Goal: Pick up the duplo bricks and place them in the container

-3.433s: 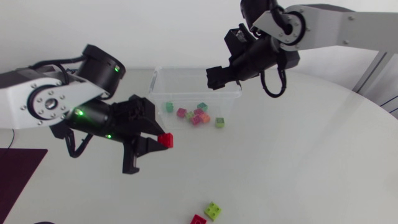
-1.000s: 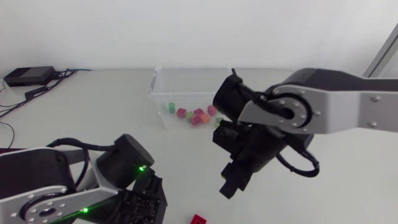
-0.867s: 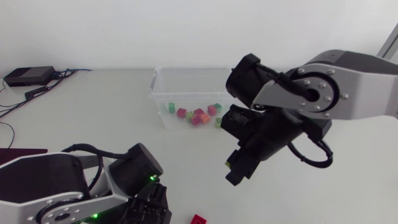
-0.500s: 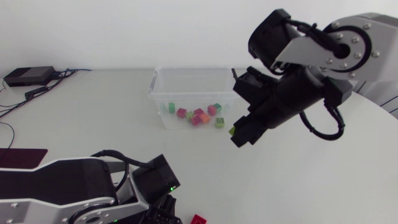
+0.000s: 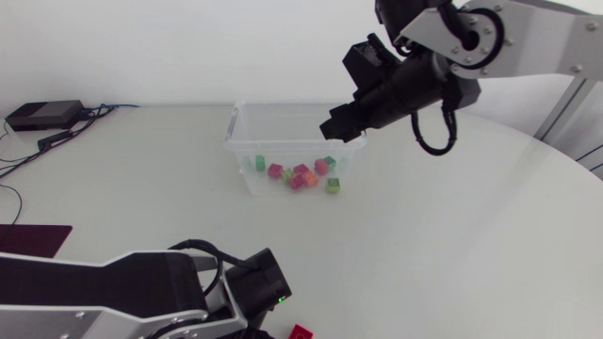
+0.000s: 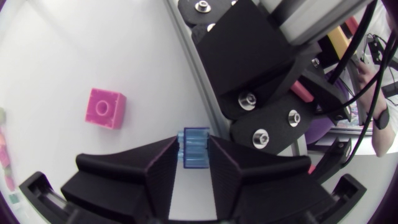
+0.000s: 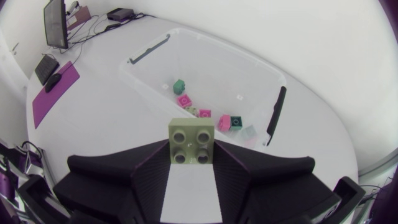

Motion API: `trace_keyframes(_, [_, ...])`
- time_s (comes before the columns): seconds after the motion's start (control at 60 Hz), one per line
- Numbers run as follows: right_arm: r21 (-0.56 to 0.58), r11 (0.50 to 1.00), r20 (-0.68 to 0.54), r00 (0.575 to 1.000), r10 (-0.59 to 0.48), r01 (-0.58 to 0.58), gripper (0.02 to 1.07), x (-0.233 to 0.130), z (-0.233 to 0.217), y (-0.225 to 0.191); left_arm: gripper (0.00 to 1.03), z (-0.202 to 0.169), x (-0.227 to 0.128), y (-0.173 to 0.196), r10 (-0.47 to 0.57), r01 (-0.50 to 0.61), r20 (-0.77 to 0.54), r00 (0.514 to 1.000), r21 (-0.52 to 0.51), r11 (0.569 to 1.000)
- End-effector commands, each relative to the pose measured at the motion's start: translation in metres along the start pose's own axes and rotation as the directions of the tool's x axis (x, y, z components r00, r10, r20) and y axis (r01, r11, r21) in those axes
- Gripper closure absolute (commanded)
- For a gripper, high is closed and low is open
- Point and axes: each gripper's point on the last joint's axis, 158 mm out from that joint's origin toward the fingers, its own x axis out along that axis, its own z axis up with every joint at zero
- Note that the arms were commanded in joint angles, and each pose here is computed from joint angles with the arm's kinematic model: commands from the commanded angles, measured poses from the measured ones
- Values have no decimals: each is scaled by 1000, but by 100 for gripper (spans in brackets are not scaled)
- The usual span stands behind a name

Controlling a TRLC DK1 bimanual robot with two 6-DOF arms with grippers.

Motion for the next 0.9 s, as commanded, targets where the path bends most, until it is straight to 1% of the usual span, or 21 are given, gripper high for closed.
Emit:
trace_keyframes(0.0, [30, 999, 28, 999, -30, 30, 61, 17, 16, -12, 101, -6, 6, -7, -36, 36, -19, 999, -7, 999])
trace_keyframes(0.117, [30, 998, 66, 996, -65, 63, 61, 40, 35, -22, 101, -10, -9, -8, -21, 21, -12, 1000, -27, 999])
trace_keyframes(0.167, [38, 997, 73, 995, -75, 72, 61, 54, 42, -31, 101, -11, -23, -4, 11, -11, 7, 1000, -42, 999])
trace_keyframes(0.283, [68, 993, 73, 992, -106, 101, 60, 85, 52, -56, 101, -17, -62, 13, 137, -133, 43, 990, -91, 987])
trace_keyframes(0.317, [72, 992, 66, 992, -110, 105, 51, 92, 53, -60, 101, -19, -69, 17, 161, -156, 46, 986, -100, 983])
trace_keyframes(0.35, [77, 991, 61, 992, -113, 108, 35, 97, 53, -63, 101, -23, -82, 25, 200, -193, 54, 978, -114, 975])
trace_keyframes(0.367, [76, 991, 50, 992, -113, 109, 18, 99, 52, -64, 101, -24, -85, 27, 210, -202, 58, 976, -119, 972])
trace_keyframes(0.383, [78, 991, 38, 993, -112, 109, 10, 101, 50, -64, 101, -26, -98, 36, 254, -243, 69, 965, -133, 961])
trace_keyframes(0.4, [77, 991, 33, 993, -116, 114, 6, 101, 49, -65, 101, -26, -104, 40, 277, -265, 75, 958, -143, 954])
trace_keyframes(0.467, [75, 991, 31, 993, -118, 115, 6, 98, 47, -64, 101, -28, -115, 48, 316, -300, 83, 945, -161, 940])
trace_keyframes(0.483, [75, 990, 32, 992, -122, 120, 6, 95, 46, -65, 101, -29, -127, 59, 356, -337, 92, 930, -173, 926])
trace_keyframes(0.55, [70, 989, 50, 989, -137, 134, 6, 77, 47, -67, 101, -32, -144, 75, 415, -391, 103, 904, -196, 899])
trace_keyframes(0.583, [65, 988, 66, 988, -141, 137, 6, 67, 48, -66, 101, -31, -158, 91, 474, -443, 118, 873, -218, 870])
trace_keyframes(0.65, [51, 989, 80, 987, -141, 138, 6, 48, 44, -63, 101, -31, -175, 107, 533, -496, 131, 836, -235, 836])
trace_keyframes(0.683, [45, 990, 82, 987, -140, 137, 6, 38, 39, -60, 101, -28, -184, 118, 571, -529, 145, 808, -249, 811])
trace_keyframes(0.7, [39, 990, 82, 987, -138, 135, 6, 34, 36, -58, 101, -28, -193, 127, 602, -551, 153, 784, -276, 788])
trace_keyframes(0.733, [27, 991, 81, 988, -134, 132, 6, 25, 30, -53, 101, -27, -197, 131, 616, -562, 158, 772, -282, 777])
trace_keyframes(0.75, [19, 992, 80, 988, -129, 128, 7, 22, 26, -50, 101, -26, -207, 141, 647, -587, 167, 744, -298, 752])
trace_keyframes(0.817, [-18, 994, 72, 991, -111, 112, 7, 8, 10, -34, 101, -26, -226, 165, 708, -625, 179, 683, -357, 694])
trace_keyframes(0.867, [-45, 994, 49, 994, -93, 95, 7, -2, -9, -21, 101, -23, -242, 185, 756, -656, 196, 624, -394, 644])
trace_keyframes(0.883, [-55, 995, 42, 995, -85, 87, 7, -4, -15, -16, 101, -23, -244, 188, 762, -660, 199, 616, -399, 637])
